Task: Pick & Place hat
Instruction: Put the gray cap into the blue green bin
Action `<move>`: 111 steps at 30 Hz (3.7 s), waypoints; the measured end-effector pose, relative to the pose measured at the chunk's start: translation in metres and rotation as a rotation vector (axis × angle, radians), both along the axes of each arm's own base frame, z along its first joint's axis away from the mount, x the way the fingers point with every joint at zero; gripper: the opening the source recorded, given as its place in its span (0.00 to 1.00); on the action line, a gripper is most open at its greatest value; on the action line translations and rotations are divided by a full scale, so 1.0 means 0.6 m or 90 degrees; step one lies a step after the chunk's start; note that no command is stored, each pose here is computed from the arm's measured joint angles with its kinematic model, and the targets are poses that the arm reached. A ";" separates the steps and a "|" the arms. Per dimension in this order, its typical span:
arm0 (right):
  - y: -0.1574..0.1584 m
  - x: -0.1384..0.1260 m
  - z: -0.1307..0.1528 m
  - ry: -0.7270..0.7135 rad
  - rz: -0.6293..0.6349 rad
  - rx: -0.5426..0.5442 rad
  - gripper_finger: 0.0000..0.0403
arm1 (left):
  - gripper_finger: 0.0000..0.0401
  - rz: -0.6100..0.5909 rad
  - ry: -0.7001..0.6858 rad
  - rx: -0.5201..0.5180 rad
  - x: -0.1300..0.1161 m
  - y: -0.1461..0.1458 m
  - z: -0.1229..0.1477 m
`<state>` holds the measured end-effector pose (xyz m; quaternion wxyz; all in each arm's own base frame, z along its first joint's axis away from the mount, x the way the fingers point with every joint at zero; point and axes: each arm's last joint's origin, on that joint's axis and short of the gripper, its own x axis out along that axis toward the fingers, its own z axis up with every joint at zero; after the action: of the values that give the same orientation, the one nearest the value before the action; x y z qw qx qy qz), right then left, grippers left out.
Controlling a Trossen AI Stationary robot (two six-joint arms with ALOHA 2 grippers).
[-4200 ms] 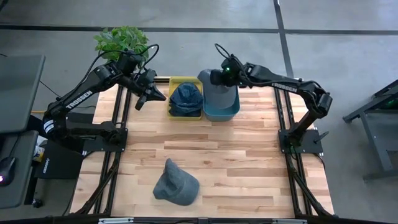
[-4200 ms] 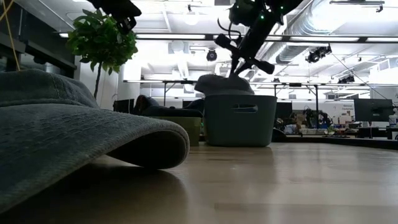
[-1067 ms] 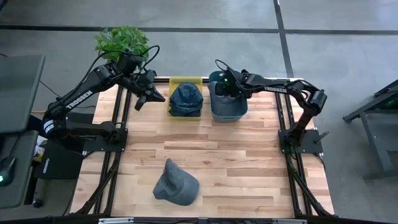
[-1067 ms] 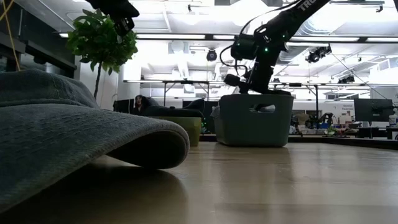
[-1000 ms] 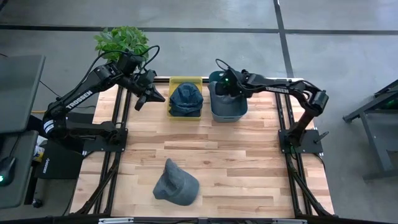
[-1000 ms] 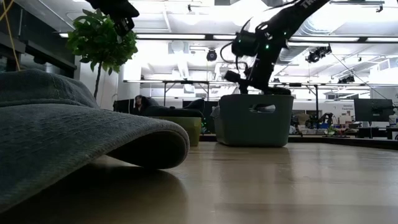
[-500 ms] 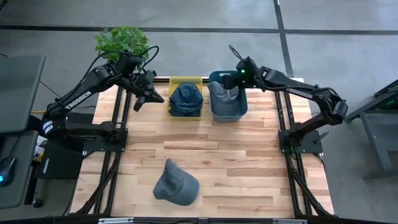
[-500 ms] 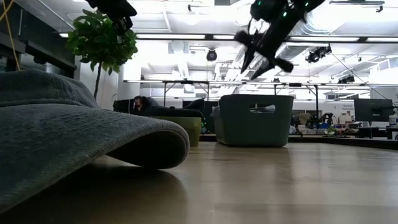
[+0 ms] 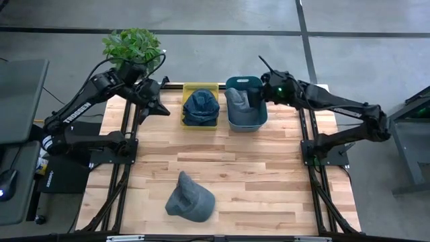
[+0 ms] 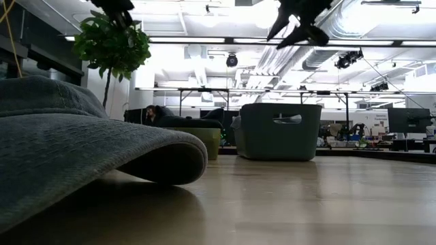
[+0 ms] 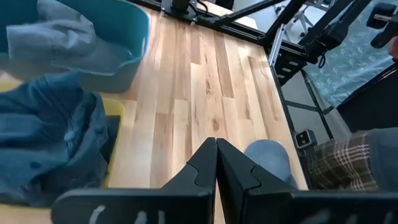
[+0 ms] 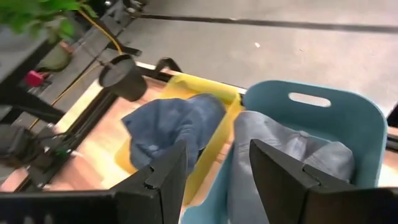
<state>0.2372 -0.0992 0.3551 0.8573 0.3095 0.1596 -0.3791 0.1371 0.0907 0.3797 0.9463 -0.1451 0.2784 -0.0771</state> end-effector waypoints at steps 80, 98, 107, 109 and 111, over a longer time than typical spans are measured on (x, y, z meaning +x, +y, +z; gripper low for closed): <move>0.283 -0.024 -0.017 0.145 0.378 -0.083 0.42 | 0.67 0.222 0.319 -0.241 0.103 -0.314 -0.355; 0.282 -0.027 -0.020 0.163 0.378 -0.085 0.42 | 0.67 0.188 0.156 -0.351 0.050 -0.286 -0.412; 0.275 -0.025 -0.020 0.162 0.365 -0.083 0.42 | 0.60 0.196 0.092 -0.356 0.034 -0.270 -0.434; 0.272 -0.024 -0.020 0.162 0.361 -0.081 0.42 | 0.59 0.198 0.096 -0.352 0.031 -0.270 -0.437; 0.269 -0.023 -0.019 0.160 0.358 -0.079 0.42 | 0.59 0.192 0.086 -0.354 0.032 -0.270 -0.434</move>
<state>0.2236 0.0625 0.3435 0.9195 0.1507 0.3201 -0.1715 0.1566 -0.0715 0.1192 0.8507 -0.4423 0.2840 0.0004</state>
